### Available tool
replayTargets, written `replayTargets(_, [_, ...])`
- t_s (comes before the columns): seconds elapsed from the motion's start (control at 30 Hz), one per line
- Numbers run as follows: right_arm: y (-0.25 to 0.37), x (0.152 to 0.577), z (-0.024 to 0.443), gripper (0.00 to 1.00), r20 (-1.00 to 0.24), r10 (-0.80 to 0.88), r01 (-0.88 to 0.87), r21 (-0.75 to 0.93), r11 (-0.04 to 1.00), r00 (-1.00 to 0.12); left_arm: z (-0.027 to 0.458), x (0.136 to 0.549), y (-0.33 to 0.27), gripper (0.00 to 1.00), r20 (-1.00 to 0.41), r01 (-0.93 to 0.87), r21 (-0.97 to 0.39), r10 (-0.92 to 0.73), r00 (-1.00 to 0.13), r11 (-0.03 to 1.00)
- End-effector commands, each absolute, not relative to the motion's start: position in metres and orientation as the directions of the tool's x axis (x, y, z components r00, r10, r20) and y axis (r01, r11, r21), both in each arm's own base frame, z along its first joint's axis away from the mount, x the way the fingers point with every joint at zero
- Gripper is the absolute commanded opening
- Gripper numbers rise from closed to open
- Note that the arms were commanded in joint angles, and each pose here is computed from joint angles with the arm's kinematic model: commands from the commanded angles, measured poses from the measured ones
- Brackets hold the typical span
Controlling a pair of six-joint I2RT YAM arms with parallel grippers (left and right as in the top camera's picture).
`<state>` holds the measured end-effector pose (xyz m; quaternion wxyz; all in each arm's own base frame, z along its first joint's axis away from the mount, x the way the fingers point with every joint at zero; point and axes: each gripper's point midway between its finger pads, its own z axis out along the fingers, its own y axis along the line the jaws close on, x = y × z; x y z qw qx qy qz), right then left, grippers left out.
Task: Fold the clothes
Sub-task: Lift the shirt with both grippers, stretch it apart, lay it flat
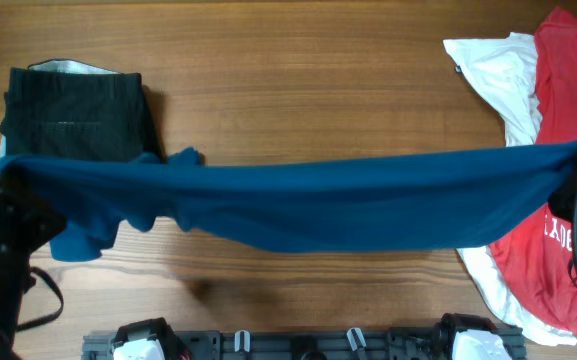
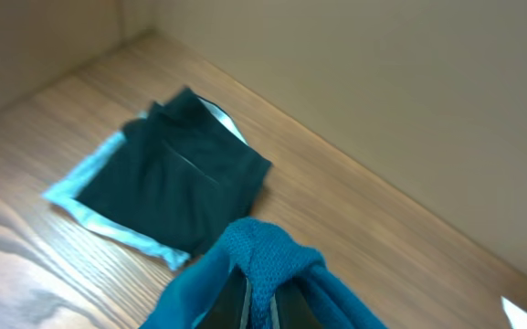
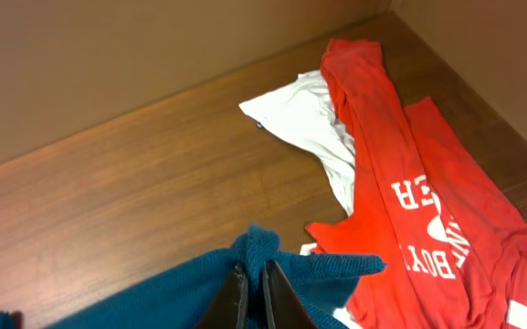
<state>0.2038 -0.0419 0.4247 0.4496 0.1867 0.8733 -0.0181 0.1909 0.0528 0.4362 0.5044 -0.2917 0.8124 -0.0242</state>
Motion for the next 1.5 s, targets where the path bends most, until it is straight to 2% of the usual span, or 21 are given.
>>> replayTargets(0.0, [-0.045,0.244,0.407,0.04,-0.744,0.279,0.318,0.094,0.943,-0.607,0.424,0.233,0.038,0.04,-0.739,-0.378,-0.384,-0.525,-0.421,0.843])
replayTargets(0.1, [-0.041,0.304,0.37,0.04,-0.652,0.261,0.268,0.092,0.959,-0.712,0.403,0.278,0.039,0.04,-0.685,-0.375,-0.39,-0.537,-0.492,0.841])
replayTargets(0.17, [-0.04,0.357,0.344,0.04,-0.629,0.211,0.203,0.085,0.975,-0.748,0.383,0.334,0.035,0.04,-0.64,-0.332,-0.428,-0.541,-0.545,0.841])
replayTargets(0.23, [-0.044,0.407,0.324,0.04,-0.645,0.203,0.189,0.093,0.978,-0.737,0.369,0.391,0.022,0.04,-0.625,-0.239,-0.486,-0.526,-0.577,0.84])
replayTargets(0.27, [-0.047,0.431,0.319,0.04,-0.667,0.227,0.204,0.113,0.972,-0.709,0.365,0.423,0.013,0.04,-0.64,-0.168,-0.516,-0.508,-0.577,0.84])
replayTargets(0.33, [-0.051,0.467,0.334,0.04,-0.742,0.29,0.237,0.18,0.955,-0.605,0.378,0.489,-0.006,0.04,-0.74,0.036,-0.537,-0.451,-0.499,0.843])
replayTargets(0.37, [-0.052,0.475,0.351,0.04,-0.777,0.307,0.238,0.207,0.949,-0.55,0.391,0.501,-0.006,0.04,-0.767,0.068,-0.541,-0.459,-0.449,0.838])
replayTargets(0.43, [-0.054,0.481,0.419,0.04,-0.875,0.303,0.204,0.241,0.949,-0.377,0.439,0.514,-0.002,0.04,-0.837,0.143,-0.516,-0.461,-0.295,0.845])
replayTargets(0.53, [-0.056,0.465,0.511,0.04,-0.948,0.277,0.172,0.25,0.953,-0.156,0.522,0.499,0.009,0.04,-0.898,0.178,-0.44,-0.432,-0.086,0.88])
replayTargets(0.6, [-0.056,0.456,0.534,0.04,-0.959,0.261,0.158,0.243,0.957,-0.106,0.55,0.487,0.008,0.04,-0.922,0.198,-0.384,-0.386,-0.028,0.902])
replayTargets(0.63, [-0.055,0.453,0.534,0.04,-0.961,0.25,0.16,0.229,0.96,-0.12,0.56,0.479,0.011,0.04,-0.928,0.182,-0.37,-0.373,-0.021,0.911])
replayTargets(0.73, [-0.056,0.45,0.469,0.04,-0.904,0.251,0.211,0.186,0.96,-0.347,0.506,0.469,0.011,0.04,-0.885,0.079,-0.426,-0.397,-0.243,0.901])
replayTargets(0.8, [-0.063,0.441,0.415,0.04,-0.816,0.257,0.277,0.124,0.953,-0.518,0.453,0.459,0.008,0.04,-0.801,-0.014,-0.455,-0.417,-0.429,0.89])
replayTargets(0.83, [-0.068,0.436,0.386,0.04,-0.756,0.253,0.301,0.077,0.95,-0.604,0.41,0.445,0.006,0.04,-0.699,-0.097,-0.463,-0.43,-0.571,0.881])
replayTargets(0.87, [-0.072,0.429,0.355,0.04,-0.677,0.262,0.329,0.032,0.944,-0.687,0.383,0.435,0.004,0.04,-0.632,-0.132,-0.446,-0.416,-0.653,0.885])
replayTargets(0.93, [-0.074,0.418,0.3,0.04,-0.52,0.255,0.321,-0.041,0.946,-0.815,0.328,0.413,-0.006,0.04,-0.471,-0.164,-0.391,-0.35,-0.81,0.906])
replayTargets(1.0, [-0.071,0.404,0.248,0.04,-0.351,0.262,0.305,-0.074,0.95,-0.899,0.274,0.39,-0.016,0.04,-0.268,-0.193,-0.348,-0.295,-0.917,0.917])
replayTargets(1.1, [-0.061,0.38,0.193,0.04,-0.16,0.265,0.278,-0.071,0.958,-0.951,0.211,0.357,-0.023,0.04,-0.006,-0.253,-0.297,-0.267,-0.964,0.921])
replayTargets(1.27, [-0.05,0.326,0.139,0.04,0.07,0.27,0.265,-0.079,0.961,-0.96,0.139,0.291,-0.023,0.04,0.293,-0.329,-0.198,-0.265,-0.919,0.923])
replayTargets(1.33, [-0.05,0.304,0.125,0.04,0.114,0.28,0.271,-0.086,0.959,-0.953,0.119,0.263,-0.019,0.04,0.344,-0.335,-0.152,-0.268,-0.9,0.93])
replayTargets(1.47, [-0.054,0.277,0.117,0.04,0.107,0.306,0.298,-0.084,0.951,-0.946,0.108,0.233,-0.009,0.04,0.309,-0.38,-0.07,-0.342,-0.887,0.922])
